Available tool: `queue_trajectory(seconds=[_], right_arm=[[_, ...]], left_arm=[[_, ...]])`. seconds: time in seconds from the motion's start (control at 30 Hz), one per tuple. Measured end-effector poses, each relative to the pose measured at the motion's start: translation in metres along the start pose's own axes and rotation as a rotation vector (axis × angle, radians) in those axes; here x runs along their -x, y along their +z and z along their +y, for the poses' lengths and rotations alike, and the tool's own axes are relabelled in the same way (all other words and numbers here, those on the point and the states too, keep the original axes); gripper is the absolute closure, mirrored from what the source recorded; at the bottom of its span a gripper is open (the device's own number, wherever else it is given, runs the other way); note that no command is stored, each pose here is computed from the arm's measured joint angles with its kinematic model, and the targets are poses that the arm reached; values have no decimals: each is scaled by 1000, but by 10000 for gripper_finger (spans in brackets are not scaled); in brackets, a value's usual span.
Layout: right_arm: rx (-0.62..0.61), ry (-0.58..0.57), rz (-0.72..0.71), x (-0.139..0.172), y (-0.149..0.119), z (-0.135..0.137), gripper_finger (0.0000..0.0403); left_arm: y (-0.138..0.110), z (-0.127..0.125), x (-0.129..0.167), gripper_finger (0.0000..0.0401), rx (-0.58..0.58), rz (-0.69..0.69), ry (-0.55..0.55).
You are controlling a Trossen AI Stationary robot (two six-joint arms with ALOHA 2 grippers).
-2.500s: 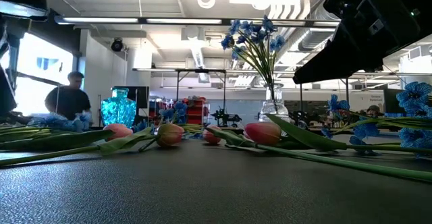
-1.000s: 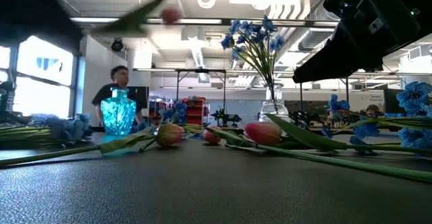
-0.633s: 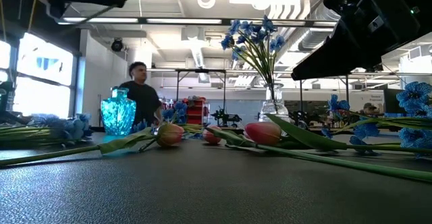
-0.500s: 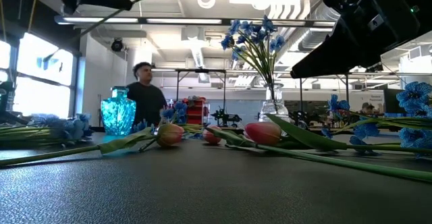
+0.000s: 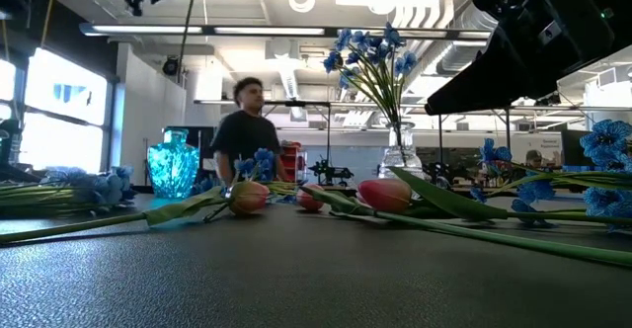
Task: Sort flowers into vase by color
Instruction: Put the left pink flower into the blue vase
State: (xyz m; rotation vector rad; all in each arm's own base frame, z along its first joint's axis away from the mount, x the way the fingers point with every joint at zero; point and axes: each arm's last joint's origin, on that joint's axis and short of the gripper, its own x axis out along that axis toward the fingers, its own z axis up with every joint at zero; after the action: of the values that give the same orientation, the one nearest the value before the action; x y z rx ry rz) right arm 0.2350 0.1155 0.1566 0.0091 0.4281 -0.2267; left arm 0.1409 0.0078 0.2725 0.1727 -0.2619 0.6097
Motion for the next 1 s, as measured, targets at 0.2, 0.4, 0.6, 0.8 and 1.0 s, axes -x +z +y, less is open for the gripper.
queue_trajectory(seconds=[0.2, 0.4, 0.6, 0.8, 1.0], right_arm=[[-4, 3, -4, 0, 0, 0, 265], [-10, 4, -6, 0, 1, 0, 265], [-9, 5, -9, 0, 1, 0, 265], [-9, 5, -9, 0, 1, 0, 265], [-9, 5, -9, 0, 1, 0, 265]], left_arm=[[-13, 30, 3, 401, -84, -71, 317], [-17, 49, -4, 401, -120, -107, 366], [-32, 67, -14, 401, -153, -37, 423], [-49, 82, -24, 401, -162, 39, 462], [-64, 91, -31, 401, -160, 102, 428]])
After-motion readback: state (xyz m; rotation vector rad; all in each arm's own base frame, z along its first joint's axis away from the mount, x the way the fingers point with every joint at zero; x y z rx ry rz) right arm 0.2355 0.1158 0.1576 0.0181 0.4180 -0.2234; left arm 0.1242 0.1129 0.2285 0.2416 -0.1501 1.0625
